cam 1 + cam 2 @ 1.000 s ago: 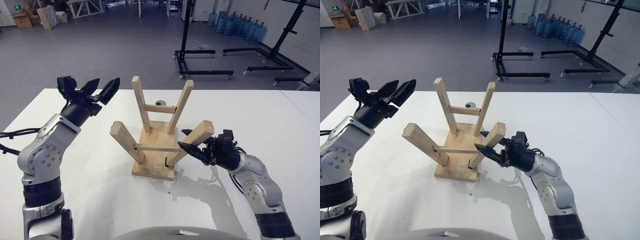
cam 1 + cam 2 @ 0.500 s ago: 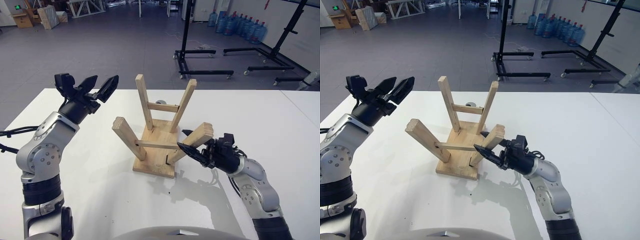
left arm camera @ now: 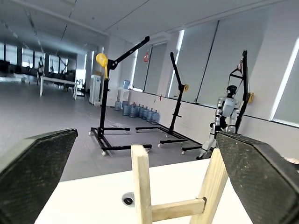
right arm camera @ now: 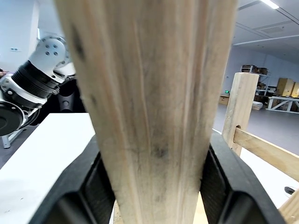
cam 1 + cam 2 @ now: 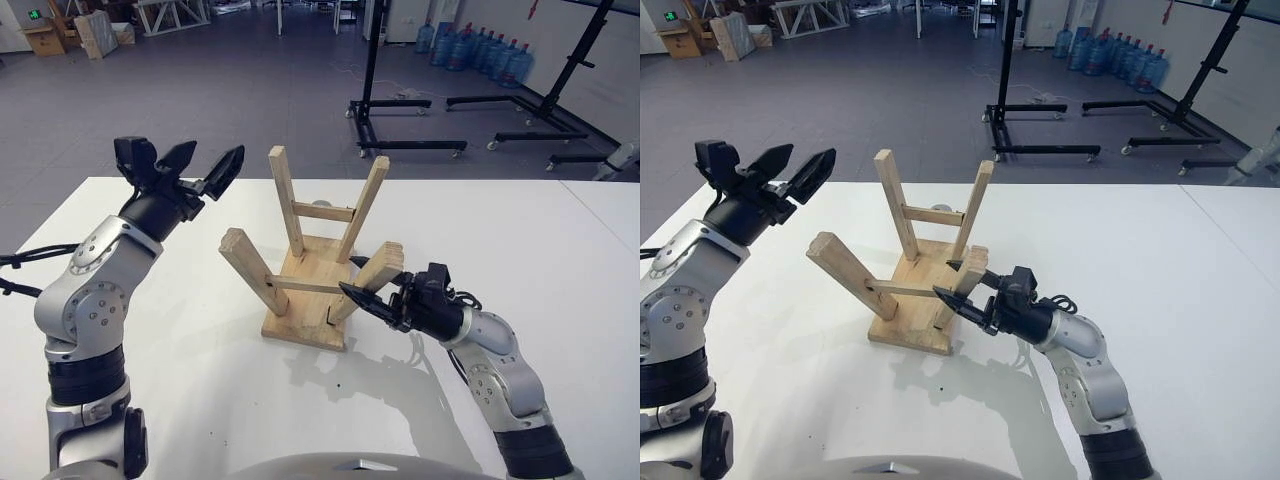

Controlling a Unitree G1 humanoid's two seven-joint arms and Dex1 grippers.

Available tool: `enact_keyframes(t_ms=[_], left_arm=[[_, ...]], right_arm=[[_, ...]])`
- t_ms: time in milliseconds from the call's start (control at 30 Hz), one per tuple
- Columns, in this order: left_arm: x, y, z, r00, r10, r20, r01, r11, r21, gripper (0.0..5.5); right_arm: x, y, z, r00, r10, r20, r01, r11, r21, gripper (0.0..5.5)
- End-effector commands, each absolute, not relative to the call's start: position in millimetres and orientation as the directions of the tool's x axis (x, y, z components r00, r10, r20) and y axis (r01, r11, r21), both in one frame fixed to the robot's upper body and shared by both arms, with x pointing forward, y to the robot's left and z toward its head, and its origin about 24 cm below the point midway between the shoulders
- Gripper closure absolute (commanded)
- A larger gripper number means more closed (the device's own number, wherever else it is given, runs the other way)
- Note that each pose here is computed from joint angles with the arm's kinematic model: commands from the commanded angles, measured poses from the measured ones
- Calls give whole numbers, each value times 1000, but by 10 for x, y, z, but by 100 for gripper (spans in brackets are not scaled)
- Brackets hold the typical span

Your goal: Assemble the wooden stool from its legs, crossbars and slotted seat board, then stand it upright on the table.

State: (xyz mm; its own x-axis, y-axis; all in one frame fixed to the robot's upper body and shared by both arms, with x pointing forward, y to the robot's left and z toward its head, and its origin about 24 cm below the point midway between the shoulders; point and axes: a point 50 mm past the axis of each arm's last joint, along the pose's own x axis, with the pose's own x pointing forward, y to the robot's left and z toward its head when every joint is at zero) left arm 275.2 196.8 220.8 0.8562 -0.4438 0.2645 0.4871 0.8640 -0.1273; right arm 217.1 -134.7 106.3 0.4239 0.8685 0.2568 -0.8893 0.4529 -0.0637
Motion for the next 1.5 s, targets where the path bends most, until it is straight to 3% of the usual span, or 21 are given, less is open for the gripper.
enact_keyframes(t_ms=[33, 200, 300, 433, 633, 933, 1233, 1500], left_arm=[[2756, 1927, 2526, 849, -424, 314, 443, 897, 13, 10], [2726, 1694, 2865, 831, -477, 286, 399, 869, 292, 10], [2732, 1492, 2738, 842, -516, 158, 397, 790, 468, 10], [2799, 1366, 2438, 866, -500, 0, 413, 717, 561, 10], [2871, 1403, 2073, 883, -458, -105, 420, 671, 611, 10], [2866, 1235, 1769, 859, -503, -100, 458, 665, 590, 10], [2797, 1294, 885, 823, -460, -333, 537, 439, 720, 10], [2776, 1211, 962, 801, -521, -293, 547, 442, 711, 10]], right_arm=[[2257, -1280, 1159, 441, 853, 279, -871, 482, -95, 338], [2373, -1162, 1219, 486, 827, 283, -840, 531, -108, 338], [2479, -1058, 1253, 519, 811, 269, -815, 565, -131, 338], [2591, -895, 1245, 568, 791, 226, -779, 606, -161, 338], [2632, -806, 1195, 600, 775, 197, -765, 628, -143, 338], [2611, -784, 1119, 609, 777, 162, -769, 628, -119, 338], [2571, -722, 1072, 601, 787, 139, -783, 615, -97, 338], [2648, -707, 991, 645, 760, 80, -757, 650, -75, 340]])
